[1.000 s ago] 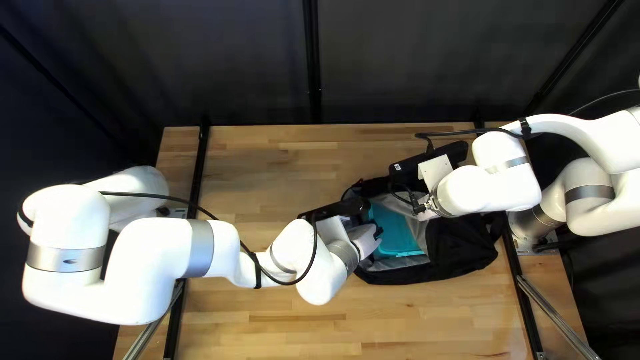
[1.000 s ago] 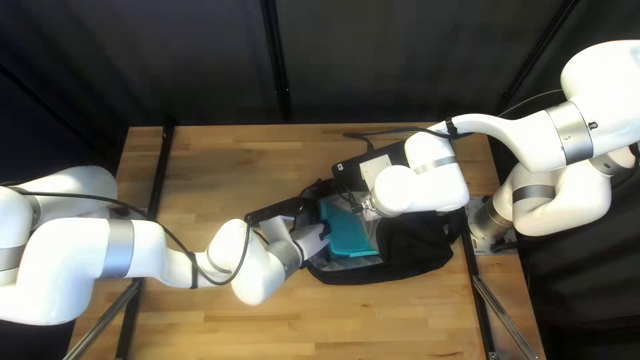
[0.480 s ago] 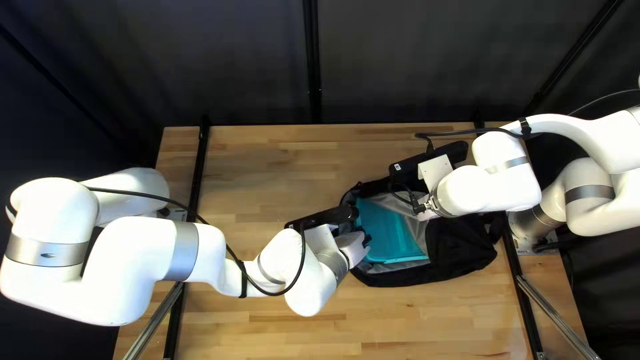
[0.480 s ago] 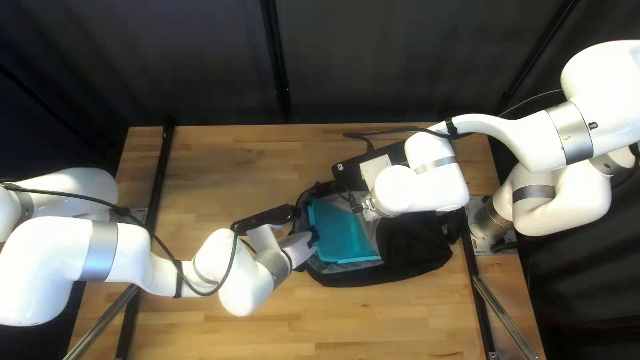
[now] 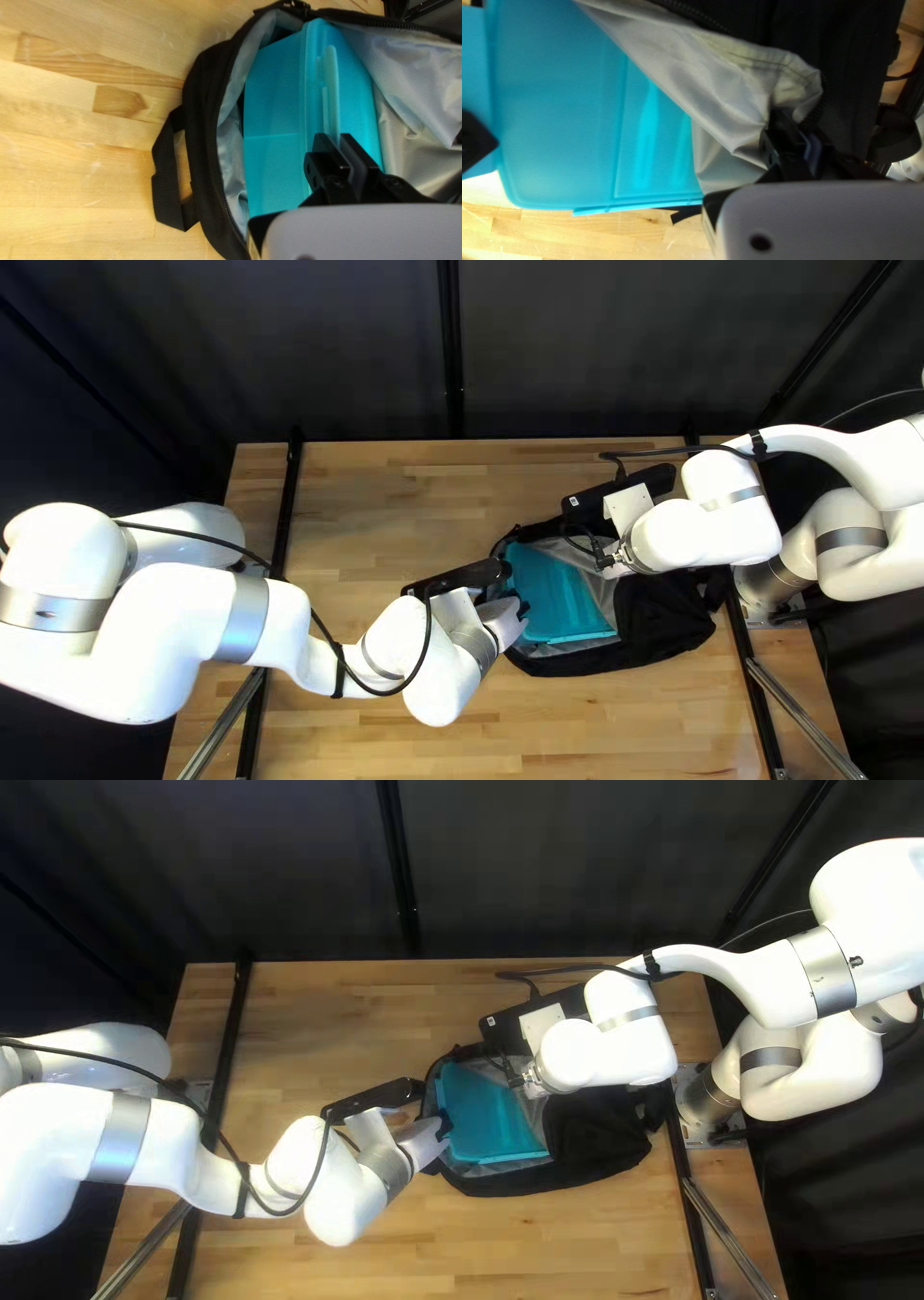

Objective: Remove a lunch box from a kids backpack

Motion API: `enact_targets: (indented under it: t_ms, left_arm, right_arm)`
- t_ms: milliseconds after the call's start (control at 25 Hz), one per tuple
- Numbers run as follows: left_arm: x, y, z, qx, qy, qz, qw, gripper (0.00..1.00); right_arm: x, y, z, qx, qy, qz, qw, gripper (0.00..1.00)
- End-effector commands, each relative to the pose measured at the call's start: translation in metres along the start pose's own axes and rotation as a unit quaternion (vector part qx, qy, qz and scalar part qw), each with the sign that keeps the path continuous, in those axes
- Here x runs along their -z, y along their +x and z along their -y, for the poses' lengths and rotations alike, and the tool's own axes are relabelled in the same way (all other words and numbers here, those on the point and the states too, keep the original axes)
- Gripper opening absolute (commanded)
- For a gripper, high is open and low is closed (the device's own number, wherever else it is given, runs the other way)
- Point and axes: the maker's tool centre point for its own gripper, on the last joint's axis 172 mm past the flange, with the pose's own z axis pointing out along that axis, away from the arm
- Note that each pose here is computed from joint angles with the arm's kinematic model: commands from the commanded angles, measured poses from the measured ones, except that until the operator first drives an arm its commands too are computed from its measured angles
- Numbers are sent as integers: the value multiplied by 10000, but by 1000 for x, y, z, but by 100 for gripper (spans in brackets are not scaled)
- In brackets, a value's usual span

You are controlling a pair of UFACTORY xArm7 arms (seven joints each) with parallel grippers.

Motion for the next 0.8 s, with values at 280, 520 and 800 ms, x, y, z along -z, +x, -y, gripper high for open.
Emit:
enact_targets:
  t_ms: [280, 520, 800]
  left_arm:
    - [47, 30, 13, 13, 161, -213, 9996, 0]
    - [78, 53, 23, -20, 363, -361, 9987, 0]
    - [88, 90, 33, -27, 596, -548, 9967, 0]
  right_arm:
    - [0, 0, 0, 0, 0, 0, 10000, 0]
    - [0, 0, 0, 0, 0, 0, 10000, 0]
    - [0, 0, 0, 0, 0, 0, 10000, 0]
